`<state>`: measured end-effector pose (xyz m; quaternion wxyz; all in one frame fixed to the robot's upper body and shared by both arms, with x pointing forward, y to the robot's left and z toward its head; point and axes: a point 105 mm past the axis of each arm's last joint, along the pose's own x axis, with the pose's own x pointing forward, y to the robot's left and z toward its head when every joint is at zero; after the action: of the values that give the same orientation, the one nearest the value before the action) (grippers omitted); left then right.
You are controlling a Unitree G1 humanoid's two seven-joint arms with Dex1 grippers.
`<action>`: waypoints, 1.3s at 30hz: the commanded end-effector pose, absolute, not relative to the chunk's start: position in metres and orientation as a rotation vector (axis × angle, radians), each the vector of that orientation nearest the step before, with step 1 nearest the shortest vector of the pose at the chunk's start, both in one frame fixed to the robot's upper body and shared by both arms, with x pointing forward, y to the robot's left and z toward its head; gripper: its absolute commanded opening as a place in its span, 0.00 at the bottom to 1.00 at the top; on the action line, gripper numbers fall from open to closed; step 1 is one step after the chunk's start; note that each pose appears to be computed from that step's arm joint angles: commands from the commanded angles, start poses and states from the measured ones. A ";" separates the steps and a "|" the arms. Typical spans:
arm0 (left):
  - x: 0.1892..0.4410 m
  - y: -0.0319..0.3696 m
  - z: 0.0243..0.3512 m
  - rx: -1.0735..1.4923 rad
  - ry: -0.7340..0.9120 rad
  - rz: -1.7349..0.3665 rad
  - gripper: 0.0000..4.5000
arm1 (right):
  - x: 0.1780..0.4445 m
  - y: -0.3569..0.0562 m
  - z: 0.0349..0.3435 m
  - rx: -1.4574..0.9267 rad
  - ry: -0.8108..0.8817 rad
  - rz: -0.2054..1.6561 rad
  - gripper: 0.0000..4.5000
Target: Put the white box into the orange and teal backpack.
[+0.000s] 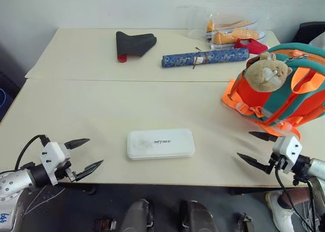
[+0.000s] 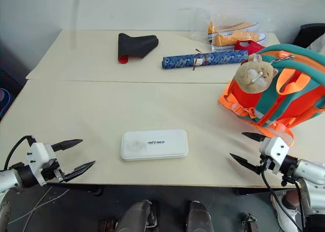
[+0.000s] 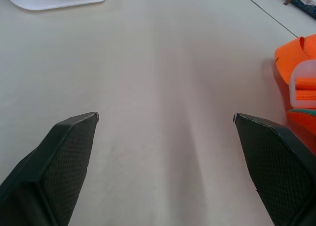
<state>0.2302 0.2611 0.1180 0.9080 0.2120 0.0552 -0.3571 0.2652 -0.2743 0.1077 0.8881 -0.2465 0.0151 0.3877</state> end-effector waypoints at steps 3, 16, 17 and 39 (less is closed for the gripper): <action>0.234 0.263 0.125 0.424 0.086 -0.701 1.00 | 0.267 -0.268 0.102 -0.500 0.015 0.847 0.99; 0.236 0.226 0.131 0.350 0.159 -0.803 0.61 | 0.267 -0.192 0.111 -0.431 0.005 1.046 0.51; 0.237 0.225 0.131 0.349 0.158 -0.799 0.54 | 0.268 -0.189 0.112 -0.432 0.004 1.045 0.44; 0.273 0.174 0.106 0.321 0.181 -0.894 0.01 | 0.292 -0.134 0.106 -0.453 0.053 1.148 0.00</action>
<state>0.2731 0.1790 0.1024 0.8875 0.1564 0.0970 -0.4224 0.2947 -0.1408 0.0959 0.8198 -0.2190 0.0451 0.5272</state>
